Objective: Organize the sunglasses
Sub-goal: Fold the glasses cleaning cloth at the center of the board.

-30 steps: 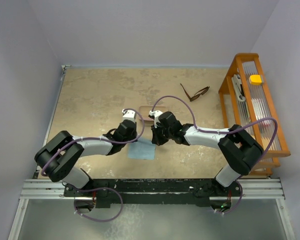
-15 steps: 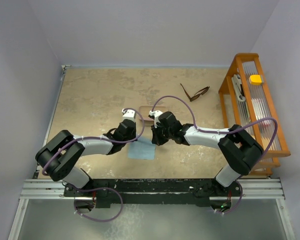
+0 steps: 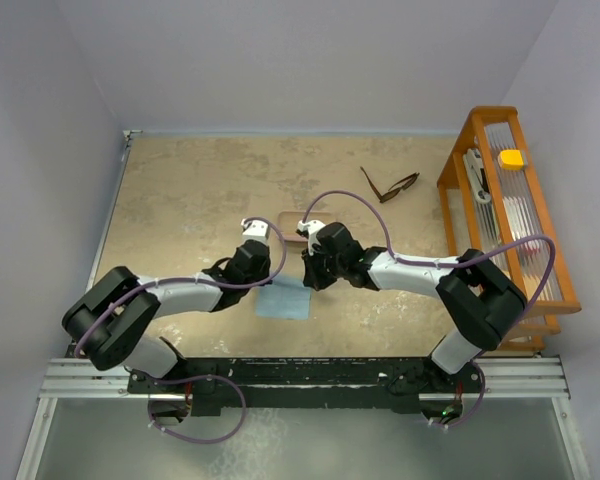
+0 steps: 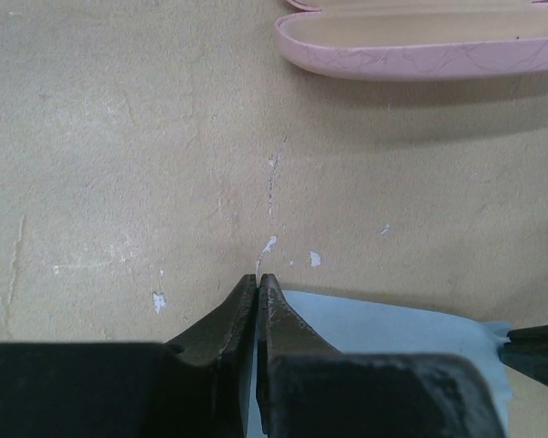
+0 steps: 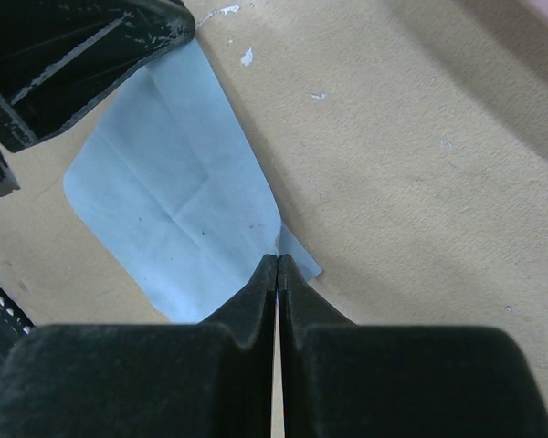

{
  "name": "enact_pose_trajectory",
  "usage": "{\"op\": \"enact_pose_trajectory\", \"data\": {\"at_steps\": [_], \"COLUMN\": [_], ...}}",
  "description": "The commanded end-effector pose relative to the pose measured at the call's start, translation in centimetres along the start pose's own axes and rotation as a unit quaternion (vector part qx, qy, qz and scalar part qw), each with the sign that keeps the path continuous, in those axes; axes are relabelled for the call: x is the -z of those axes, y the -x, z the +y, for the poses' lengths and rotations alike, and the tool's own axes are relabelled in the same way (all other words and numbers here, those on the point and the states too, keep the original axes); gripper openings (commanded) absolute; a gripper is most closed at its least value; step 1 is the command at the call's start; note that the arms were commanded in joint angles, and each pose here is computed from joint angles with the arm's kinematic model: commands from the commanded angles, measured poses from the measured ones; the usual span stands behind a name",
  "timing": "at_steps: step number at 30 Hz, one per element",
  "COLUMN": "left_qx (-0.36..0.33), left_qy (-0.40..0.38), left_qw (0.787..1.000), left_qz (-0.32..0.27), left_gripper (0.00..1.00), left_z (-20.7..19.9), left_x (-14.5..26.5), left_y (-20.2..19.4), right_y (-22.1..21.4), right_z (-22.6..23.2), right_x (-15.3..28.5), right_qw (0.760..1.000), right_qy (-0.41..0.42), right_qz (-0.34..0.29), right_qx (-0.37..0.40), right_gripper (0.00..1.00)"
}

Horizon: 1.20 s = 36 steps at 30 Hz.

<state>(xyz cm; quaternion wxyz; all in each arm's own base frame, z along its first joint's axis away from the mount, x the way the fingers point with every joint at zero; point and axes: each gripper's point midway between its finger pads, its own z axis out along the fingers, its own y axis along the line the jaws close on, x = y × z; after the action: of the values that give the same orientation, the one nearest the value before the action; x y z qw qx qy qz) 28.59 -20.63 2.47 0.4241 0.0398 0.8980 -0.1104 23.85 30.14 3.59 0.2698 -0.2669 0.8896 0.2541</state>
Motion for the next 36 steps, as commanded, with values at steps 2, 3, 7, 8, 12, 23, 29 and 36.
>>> {"op": "enact_pose_trajectory", "data": {"at_steps": [2,3,7,8,12,23,29,36], "left_qx": [0.011,0.012,0.014,0.014,0.018,0.023,0.026,0.021], "left_qy": [0.0,-0.002,-0.005,-0.006,-0.013,-0.021,-0.026,-0.022], "left_qw": [1.0,1.0,1.0,1.0,0.999,0.999,0.999,0.999], "left_qz": [-0.025,-0.026,-0.027,-0.026,-0.024,-0.022,-0.019,-0.018], "left_gripper": [0.0,0.0,0.0,0.0,0.0,0.0,0.0,0.0], "left_z": [-0.2,-0.3,-0.4,-0.4,-0.6,-0.8,-1.0,-1.0], "left_x": [1.2,1.4,1.8,1.9,2.4,3.6,4.0,4.3], "left_y": [1.6,1.6,1.5,1.4,0.9,0.0,-0.7,-1.0], "right_y": [2.6,2.7,2.6,2.5,2.2,1.1,0.3,-0.2], "right_z": [0.4,0.4,0.5,0.5,0.5,0.8,0.9,1.3], "right_x": [0.3,0.4,0.4,0.4,0.4,0.6,0.8,1.0], "right_qw": [0.999,0.999,0.999,0.999,0.999,0.999,0.999,0.999], "right_qy": [-0.004,-0.003,-0.001,0.0,0.003,0.015,0.022,0.026], "right_qz": [-0.031,-0.033,-0.032,-0.031,-0.029,-0.025,-0.021,-0.02], "right_qx": [0.021,0.021,0.022,0.022,0.02,0.014,0.011,0.012], "right_gripper": [0.0,0.0,0.0,0.0,0.0,0.0,0.0,0.0]}}
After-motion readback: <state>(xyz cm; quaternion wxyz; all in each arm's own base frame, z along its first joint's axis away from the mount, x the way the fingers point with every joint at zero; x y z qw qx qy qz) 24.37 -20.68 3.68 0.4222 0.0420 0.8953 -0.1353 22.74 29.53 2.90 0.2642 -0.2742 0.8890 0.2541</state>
